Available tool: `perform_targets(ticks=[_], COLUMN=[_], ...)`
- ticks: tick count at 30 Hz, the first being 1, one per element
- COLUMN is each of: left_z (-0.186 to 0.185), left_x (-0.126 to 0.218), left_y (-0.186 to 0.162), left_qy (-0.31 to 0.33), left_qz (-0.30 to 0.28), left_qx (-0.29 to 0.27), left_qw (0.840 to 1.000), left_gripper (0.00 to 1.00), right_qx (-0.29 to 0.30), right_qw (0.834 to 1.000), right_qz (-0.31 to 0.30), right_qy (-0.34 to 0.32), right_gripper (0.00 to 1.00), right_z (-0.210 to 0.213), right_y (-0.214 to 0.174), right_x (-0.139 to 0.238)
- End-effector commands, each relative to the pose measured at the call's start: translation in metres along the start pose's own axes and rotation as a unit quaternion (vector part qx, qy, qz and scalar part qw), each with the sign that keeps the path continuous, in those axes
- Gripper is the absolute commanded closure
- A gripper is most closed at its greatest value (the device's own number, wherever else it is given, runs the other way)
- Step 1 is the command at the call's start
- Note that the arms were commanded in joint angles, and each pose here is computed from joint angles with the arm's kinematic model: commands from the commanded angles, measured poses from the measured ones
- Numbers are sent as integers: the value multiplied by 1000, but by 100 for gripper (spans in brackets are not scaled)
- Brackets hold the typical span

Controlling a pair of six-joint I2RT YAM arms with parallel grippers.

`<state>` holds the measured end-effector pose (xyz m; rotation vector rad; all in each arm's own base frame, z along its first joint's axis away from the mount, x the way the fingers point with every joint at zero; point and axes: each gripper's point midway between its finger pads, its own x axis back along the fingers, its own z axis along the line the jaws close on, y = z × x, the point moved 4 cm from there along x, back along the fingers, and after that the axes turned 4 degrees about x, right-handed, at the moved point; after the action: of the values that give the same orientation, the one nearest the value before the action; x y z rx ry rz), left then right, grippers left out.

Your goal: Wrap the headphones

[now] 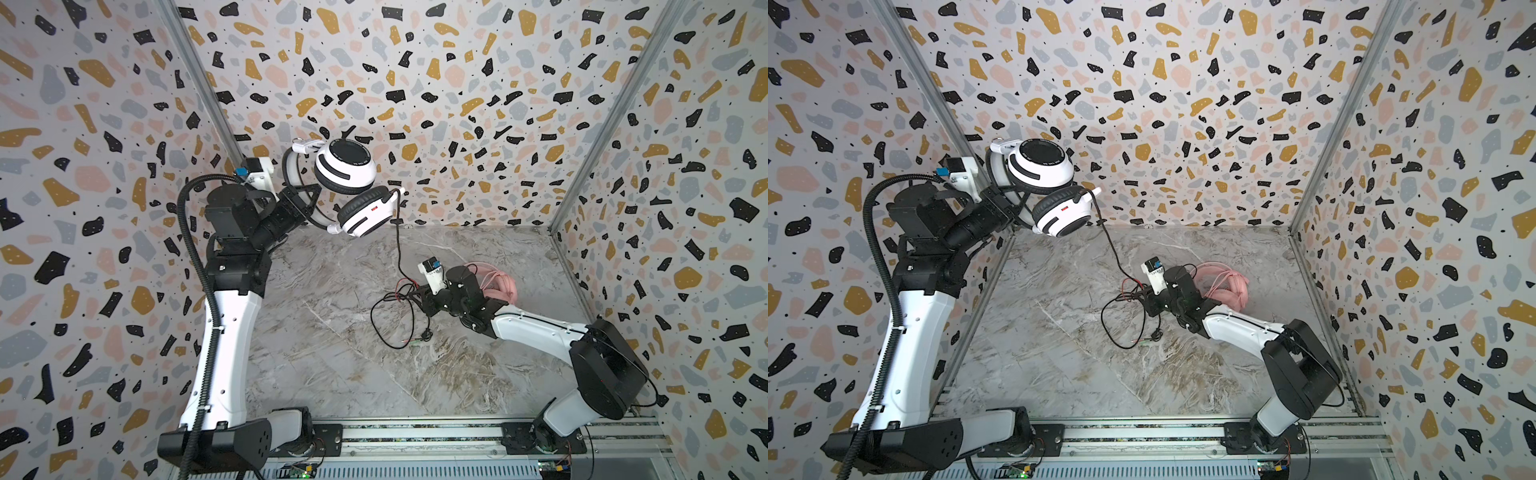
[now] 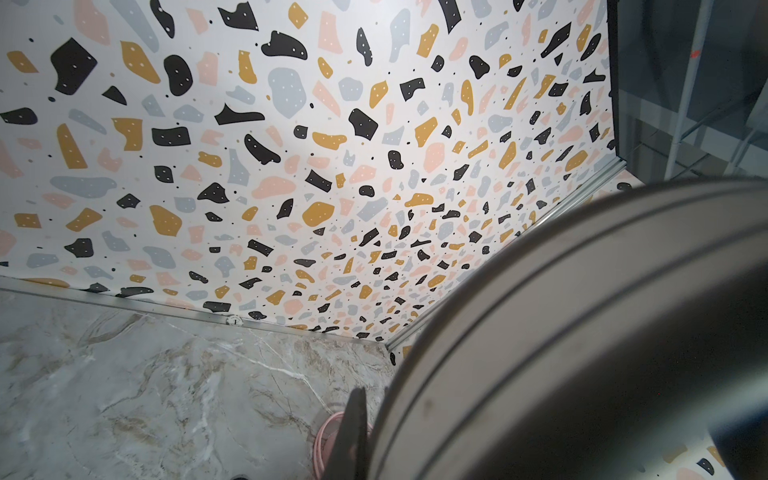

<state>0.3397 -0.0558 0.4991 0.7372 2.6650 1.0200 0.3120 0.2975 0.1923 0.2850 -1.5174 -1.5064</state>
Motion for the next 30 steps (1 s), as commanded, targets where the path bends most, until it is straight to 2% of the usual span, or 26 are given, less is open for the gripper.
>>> perform_targets(ticks=[1, 3, 7, 8, 11, 12, 15, 18, 21, 30], left_z=[-21, -21, -21, -22, -24, -25, -26, -23, -22, -10], left_x=[7, 6, 9, 10, 11, 11, 14, 15, 16, 15], left_y=[19, 23, 35, 38, 42, 42, 42, 45, 44, 35], left_qy=[-40, -40, -36, -38, -43, -44, -35, -11, -8, 10], left_qz=[-33, -36, -56, -61, -68, -69, -73, -74, -77, -66], left_qx=[-14, -14, -17, -16, -5, -2, -8, -28, -26, -23], left_qw=[999, 998, 998, 997, 997, 997, 997, 997, 997, 998], left_gripper=[100, 100, 100, 100, 100, 100, 100, 100, 100, 100], right_qx=[-7, -5, 3, 3, 9, 18, 33, 54, 85, 116], right_qw=[999, 998, 994, 994, 996, 997, 998, 997, 994, 978], right_qz=[-11, -17, -35, -40, -40, -36, -42, -53, -61, -96], right_qy=[-37, -62, -105, -105, -80, -64, -15, 18, 42, 146], right_gripper=[74, 79, 78, 74, 44, 40, 36, 34, 32, 27], right_z=[-21, -34, -52, -54, -50, -45, -29, -9, 14, 71], right_y=[7, 12, 35, 41, 52, 54, 54, 54, 63, 92], right_x=[26, 43, 79, 87, 101, 101, 102, 97, 90, 54])
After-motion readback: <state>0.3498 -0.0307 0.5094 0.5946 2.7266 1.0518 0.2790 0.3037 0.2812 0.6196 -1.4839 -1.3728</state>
